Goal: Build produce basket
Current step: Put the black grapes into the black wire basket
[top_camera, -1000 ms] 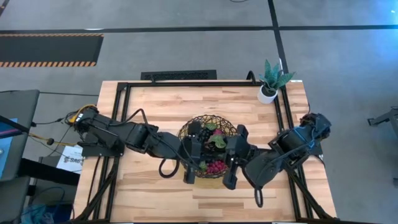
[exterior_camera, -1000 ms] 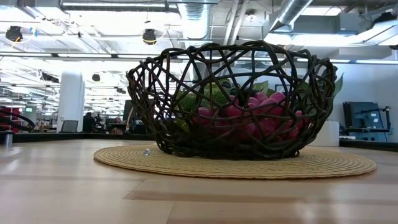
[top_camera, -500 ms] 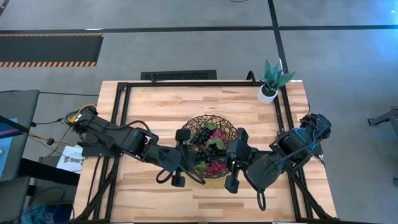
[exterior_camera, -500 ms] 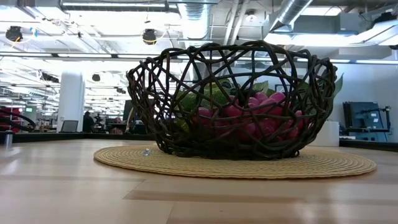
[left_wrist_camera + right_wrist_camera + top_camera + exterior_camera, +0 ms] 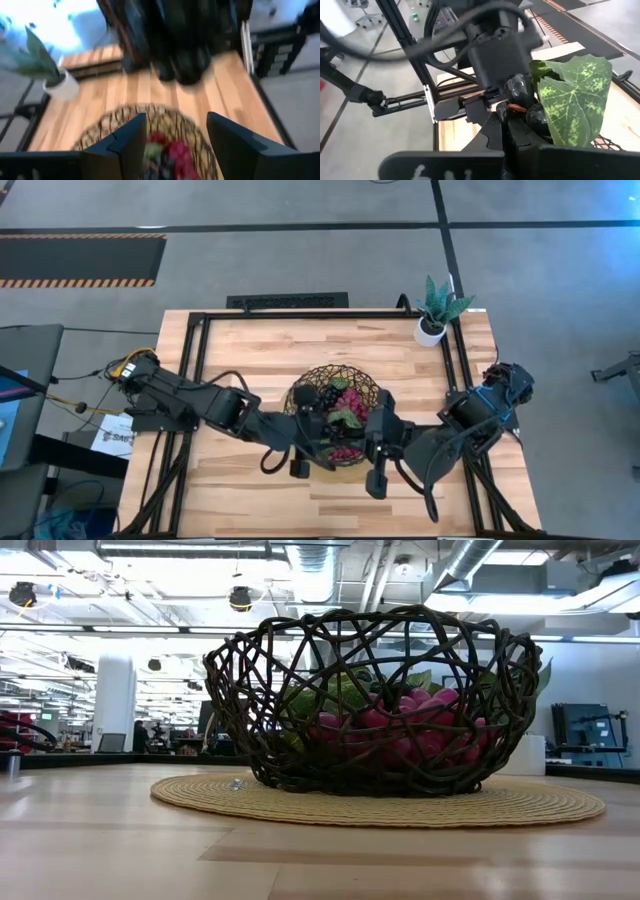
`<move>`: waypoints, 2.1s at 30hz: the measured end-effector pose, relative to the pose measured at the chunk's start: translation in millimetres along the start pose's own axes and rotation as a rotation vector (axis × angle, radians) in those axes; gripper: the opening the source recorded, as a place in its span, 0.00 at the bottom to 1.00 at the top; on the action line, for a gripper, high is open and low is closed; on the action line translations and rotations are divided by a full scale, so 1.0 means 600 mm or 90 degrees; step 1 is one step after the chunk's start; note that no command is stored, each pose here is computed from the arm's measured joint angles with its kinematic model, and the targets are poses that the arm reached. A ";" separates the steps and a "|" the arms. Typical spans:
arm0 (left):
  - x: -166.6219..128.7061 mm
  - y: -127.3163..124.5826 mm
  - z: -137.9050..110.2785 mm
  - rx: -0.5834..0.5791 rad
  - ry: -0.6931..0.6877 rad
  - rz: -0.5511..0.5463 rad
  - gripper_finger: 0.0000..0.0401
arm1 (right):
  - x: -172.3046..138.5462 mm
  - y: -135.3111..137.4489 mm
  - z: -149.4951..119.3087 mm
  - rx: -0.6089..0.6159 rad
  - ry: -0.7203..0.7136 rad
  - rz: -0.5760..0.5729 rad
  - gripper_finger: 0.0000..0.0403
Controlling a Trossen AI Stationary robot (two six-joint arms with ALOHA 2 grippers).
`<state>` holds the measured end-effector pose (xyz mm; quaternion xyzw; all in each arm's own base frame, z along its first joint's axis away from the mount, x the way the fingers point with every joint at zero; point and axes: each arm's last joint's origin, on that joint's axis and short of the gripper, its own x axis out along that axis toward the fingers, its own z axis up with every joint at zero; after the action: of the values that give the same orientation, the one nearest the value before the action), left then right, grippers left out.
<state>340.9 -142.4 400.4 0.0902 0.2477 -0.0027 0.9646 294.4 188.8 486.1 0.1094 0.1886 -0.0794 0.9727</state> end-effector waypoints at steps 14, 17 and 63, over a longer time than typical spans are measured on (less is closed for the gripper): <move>-0.006 -0.005 0.041 0.003 -0.155 -0.072 0.53 | -0.001 0.001 0.004 -0.002 -0.010 0.006 0.00; -0.006 -0.005 0.041 0.006 -0.156 -0.072 0.53 | -0.002 0.001 0.003 -0.003 -0.008 0.005 0.00; -0.001 0.009 0.039 -0.046 -0.142 -0.060 0.00 | 0.000 0.009 0.023 -0.037 -0.070 0.037 0.43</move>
<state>351.9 -141.3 421.7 0.0430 0.1430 -0.0495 0.9875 300.3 190.6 499.5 0.0823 0.1340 -0.0516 0.9862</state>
